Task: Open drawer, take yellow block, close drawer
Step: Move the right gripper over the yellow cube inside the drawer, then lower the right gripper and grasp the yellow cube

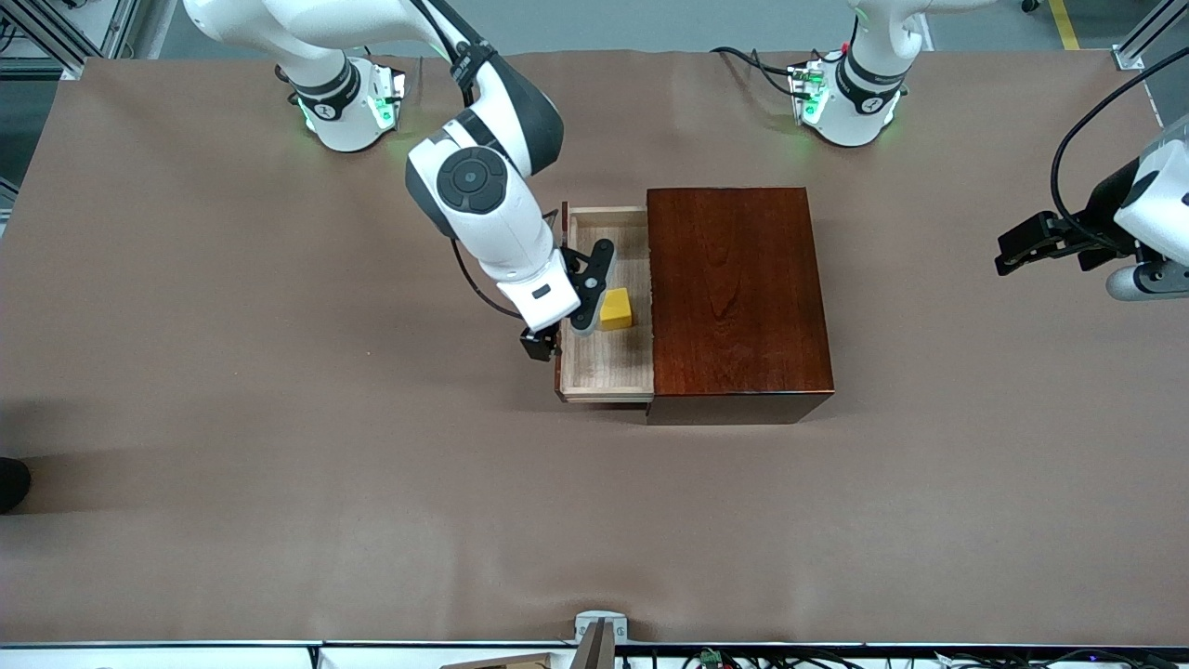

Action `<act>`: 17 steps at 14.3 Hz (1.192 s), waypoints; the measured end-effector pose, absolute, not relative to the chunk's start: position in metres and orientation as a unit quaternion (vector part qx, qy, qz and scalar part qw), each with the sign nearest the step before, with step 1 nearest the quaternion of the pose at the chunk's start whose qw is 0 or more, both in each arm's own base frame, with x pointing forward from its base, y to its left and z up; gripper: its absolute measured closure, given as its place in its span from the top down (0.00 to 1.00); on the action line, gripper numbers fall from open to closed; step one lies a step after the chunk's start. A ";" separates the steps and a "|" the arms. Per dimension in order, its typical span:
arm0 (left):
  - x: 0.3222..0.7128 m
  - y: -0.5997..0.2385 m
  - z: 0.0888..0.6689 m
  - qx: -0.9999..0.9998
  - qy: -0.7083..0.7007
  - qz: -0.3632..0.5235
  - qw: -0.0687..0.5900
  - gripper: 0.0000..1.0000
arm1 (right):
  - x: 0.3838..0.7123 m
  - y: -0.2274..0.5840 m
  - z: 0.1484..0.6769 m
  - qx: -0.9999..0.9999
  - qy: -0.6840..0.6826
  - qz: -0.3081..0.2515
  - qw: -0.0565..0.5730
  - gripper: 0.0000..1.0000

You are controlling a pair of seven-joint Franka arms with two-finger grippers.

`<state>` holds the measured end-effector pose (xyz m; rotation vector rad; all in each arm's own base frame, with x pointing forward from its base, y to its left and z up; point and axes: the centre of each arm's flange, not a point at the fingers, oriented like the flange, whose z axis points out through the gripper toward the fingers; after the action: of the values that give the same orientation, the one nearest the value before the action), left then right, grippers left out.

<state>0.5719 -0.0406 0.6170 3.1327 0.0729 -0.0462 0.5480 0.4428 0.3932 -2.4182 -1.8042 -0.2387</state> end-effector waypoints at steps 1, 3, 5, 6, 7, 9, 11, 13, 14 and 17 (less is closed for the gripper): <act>0.572 -0.041 0.617 1.000 0.023 -0.015 0.004 1.00 | 0.552 0.438 0.394 -0.795 -0.599 -0.080 0.056 1.00; 0.572 -0.040 0.617 1.000 0.023 -0.015 0.004 1.00 | 0.557 0.433 0.394 -0.779 -0.619 -0.085 0.053 1.00; 0.572 -0.039 0.617 1.000 0.024 -0.015 0.004 1.00 | 0.553 0.440 0.395 -0.768 -0.631 -0.093 0.053 1.00; 0.572 -0.039 0.617 1.000 0.024 -0.015 0.004 1.00 | 0.550 0.443 0.393 -0.762 -0.639 -0.092 0.053 1.00; 0.572 -0.039 0.617 1.000 0.024 -0.015 0.004 1.00 | 0.549 0.445 0.388 -0.754 -0.649 -0.089 0.053 1.00; 0.572 -0.040 0.617 1.000 0.024 -0.015 0.004 1.00 | 0.545 0.451 0.371 -0.730 -0.676 -0.078 0.055 1.00; 0.572 -0.041 0.616 1.000 0.023 -0.015 0.004 1.00 | 0.531 0.469 0.354 -0.715 -0.692 -0.069 0.071 1.00; 0.572 -0.041 0.616 1.000 0.023 -0.016 0.004 1.00 | 0.508 0.495 0.345 -0.703 -0.704 -0.063 0.082 1.00; 0.572 -0.041 0.616 1.000 0.023 -0.016 0.004 1.00 | 0.499 0.504 0.342 -0.700 -0.706 -0.060 0.089 1.00; 0.572 -0.041 0.615 1.000 0.023 -0.017 0.004 1.00 | 0.495 0.511 0.329 -0.703 -0.702 -0.056 0.101 1.00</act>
<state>0.5718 -0.0407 0.6152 3.1331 0.0726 -0.0520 0.4953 0.5110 0.3289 -2.0762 -2.0744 -0.1640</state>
